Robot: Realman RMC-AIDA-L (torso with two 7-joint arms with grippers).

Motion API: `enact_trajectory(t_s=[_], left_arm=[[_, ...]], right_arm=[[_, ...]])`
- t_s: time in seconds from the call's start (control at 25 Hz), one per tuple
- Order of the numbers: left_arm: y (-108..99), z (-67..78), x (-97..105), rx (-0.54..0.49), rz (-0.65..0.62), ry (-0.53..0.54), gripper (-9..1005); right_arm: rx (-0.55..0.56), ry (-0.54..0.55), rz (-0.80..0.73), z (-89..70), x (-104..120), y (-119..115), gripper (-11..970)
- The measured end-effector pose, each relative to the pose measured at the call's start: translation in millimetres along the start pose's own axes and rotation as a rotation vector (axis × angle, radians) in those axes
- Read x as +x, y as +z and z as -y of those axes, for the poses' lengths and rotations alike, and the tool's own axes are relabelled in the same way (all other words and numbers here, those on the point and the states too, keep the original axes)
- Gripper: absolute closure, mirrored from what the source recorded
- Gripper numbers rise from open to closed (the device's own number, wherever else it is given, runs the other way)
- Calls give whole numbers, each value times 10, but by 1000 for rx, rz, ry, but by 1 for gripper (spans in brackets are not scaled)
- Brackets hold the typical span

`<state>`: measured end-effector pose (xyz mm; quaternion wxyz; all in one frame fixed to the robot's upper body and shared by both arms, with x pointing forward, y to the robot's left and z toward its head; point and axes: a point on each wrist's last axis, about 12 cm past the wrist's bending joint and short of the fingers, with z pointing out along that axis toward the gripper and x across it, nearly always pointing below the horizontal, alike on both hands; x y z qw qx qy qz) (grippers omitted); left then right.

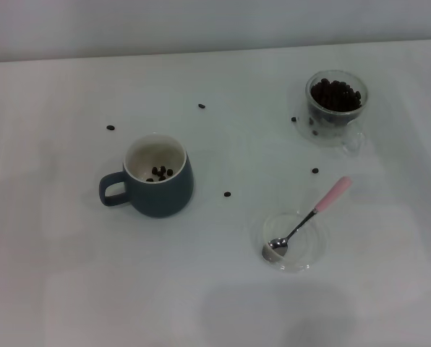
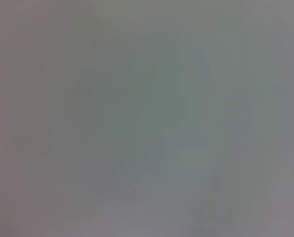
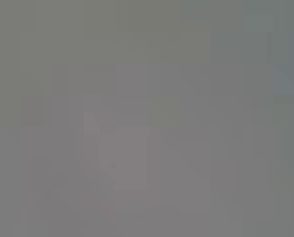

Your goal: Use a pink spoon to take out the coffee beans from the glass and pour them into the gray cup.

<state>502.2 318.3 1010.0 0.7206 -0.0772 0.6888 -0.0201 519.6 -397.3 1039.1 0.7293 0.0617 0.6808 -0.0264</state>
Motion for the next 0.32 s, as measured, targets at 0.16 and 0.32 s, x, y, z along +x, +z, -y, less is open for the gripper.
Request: enact_trajectory(t_s=[0.16,0.32], left_arm=[[-16,-21,0,-7,3,3,146],[-10,-40,-9,-24,9,-5,146]], right_arm=[[25,-18,28,-11,-11,-14,99],[16,2,33,-53,-30,46,99]])
